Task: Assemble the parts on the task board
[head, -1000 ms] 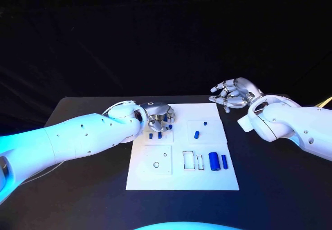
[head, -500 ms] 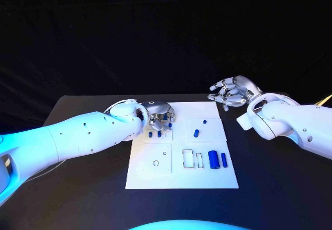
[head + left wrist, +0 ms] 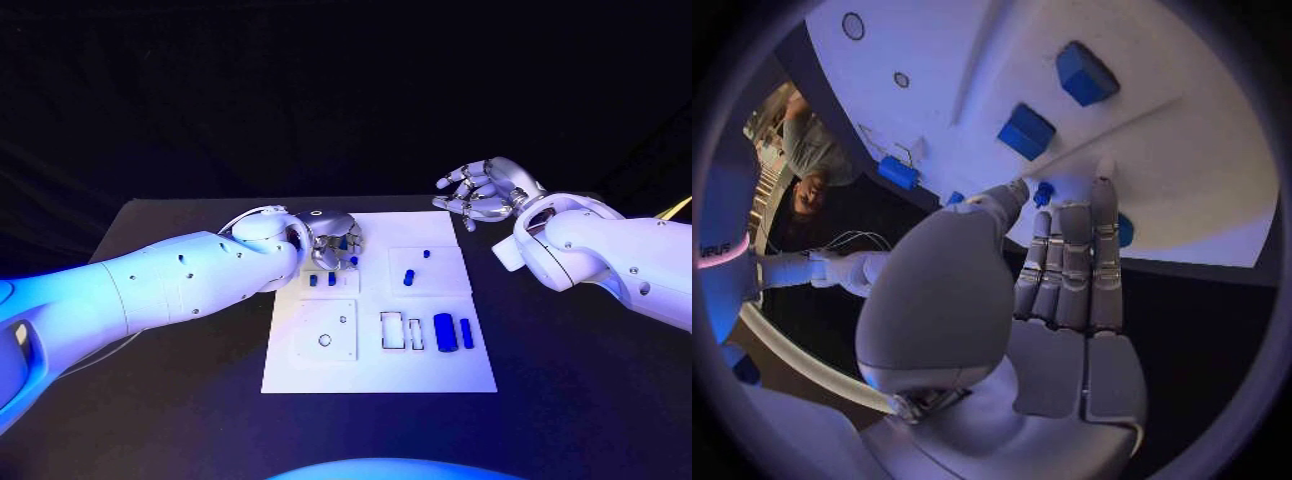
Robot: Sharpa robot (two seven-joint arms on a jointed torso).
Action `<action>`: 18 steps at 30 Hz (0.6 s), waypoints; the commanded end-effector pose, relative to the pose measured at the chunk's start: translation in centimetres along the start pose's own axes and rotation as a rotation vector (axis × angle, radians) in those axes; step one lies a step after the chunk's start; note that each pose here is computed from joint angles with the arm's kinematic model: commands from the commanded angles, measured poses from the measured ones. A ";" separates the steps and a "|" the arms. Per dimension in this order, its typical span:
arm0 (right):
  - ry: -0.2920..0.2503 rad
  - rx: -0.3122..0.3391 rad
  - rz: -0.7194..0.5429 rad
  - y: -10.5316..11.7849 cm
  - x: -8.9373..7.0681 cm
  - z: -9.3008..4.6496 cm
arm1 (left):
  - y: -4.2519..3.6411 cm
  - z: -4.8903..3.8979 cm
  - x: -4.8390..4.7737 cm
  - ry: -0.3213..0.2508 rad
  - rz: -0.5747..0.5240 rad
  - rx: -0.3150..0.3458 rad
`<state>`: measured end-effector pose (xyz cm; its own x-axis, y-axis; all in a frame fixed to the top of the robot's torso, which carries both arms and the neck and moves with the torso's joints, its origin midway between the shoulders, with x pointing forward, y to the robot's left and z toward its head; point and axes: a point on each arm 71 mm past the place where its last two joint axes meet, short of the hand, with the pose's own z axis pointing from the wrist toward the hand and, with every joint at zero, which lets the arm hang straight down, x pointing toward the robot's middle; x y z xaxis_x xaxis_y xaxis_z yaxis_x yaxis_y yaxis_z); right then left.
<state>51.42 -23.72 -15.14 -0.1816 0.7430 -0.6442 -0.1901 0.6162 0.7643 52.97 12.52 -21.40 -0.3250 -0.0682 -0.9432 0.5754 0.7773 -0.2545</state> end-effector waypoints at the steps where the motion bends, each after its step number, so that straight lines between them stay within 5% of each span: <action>1: 0.005 -0.005 0.000 0.1 0.1 0.0 | -0.19 0.24 0.10 0.011 0.000 0.003; 18: 0.008 -0.006 0.001 0.2 0.2 -0.1 | -0.28 0.71 0.24 0.019 -0.004 0.001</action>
<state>51.35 -23.62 -15.14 -0.1850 0.7428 -0.6435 -0.1919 0.6149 0.7649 53.31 12.00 -21.60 -0.3353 -0.0619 -0.9401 0.5743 0.7776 -0.2560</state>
